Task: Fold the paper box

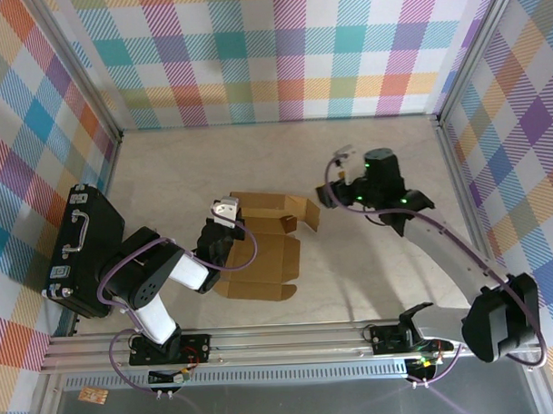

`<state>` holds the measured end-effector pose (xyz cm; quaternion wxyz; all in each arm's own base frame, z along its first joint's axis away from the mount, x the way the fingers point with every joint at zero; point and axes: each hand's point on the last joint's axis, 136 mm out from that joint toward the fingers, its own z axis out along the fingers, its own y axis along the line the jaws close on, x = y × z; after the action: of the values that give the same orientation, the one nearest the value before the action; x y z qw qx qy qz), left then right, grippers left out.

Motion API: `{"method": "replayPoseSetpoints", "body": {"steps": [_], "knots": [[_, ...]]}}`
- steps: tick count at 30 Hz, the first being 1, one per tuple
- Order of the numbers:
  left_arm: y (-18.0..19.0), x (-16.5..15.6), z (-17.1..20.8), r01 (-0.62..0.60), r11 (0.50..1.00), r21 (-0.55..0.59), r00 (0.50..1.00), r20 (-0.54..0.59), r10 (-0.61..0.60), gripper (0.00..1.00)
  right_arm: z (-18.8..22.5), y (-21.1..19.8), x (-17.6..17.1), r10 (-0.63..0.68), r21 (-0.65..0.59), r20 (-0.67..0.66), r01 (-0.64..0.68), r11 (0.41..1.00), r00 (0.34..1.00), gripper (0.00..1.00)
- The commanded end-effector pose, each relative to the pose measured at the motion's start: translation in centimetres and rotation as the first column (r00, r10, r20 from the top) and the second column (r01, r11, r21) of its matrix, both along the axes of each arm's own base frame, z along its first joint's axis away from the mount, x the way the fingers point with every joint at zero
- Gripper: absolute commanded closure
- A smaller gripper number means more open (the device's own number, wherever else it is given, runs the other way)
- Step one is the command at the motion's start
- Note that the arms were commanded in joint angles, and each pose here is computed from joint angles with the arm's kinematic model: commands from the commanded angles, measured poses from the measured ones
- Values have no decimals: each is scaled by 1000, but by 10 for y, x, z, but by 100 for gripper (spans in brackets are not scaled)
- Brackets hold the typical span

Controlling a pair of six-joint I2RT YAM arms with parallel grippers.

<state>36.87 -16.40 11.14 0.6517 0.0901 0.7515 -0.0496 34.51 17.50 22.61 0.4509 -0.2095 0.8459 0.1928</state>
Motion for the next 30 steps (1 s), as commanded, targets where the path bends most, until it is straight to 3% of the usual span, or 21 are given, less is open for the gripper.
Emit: {"method": "replayPoseSetpoints", "body": {"steps": [1, 7, 13, 19, 30], "knots": [[-4, -2, 2, 16, 1000, -15, 1000, 13, -16, 100, -24, -33, 21, -204, 71, -89, 211, 975, 975, 34], [-4, -2, 2, 13, 1000, -16, 1000, 12, -13, 100, -72, -12, 30, -103, 34, -257, 116, 993, 961, 47], [-4, -2, 1, 17, 1000, -14, 1000, 8, -17, 100, -111, 35, 6, 95, 7, -334, -98, 995, 938, 55], [-5, -2, 1, 21, 1000, -14, 1000, 6, -21, 100, -115, 84, -22, 307, 22, -253, -312, 950, 917, 58], [-7, -1, -1, 29, 1000, -12, 1000, -3, -29, 100, -118, 114, -23, 431, 7, -172, -437, 900, 886, 54]]}}
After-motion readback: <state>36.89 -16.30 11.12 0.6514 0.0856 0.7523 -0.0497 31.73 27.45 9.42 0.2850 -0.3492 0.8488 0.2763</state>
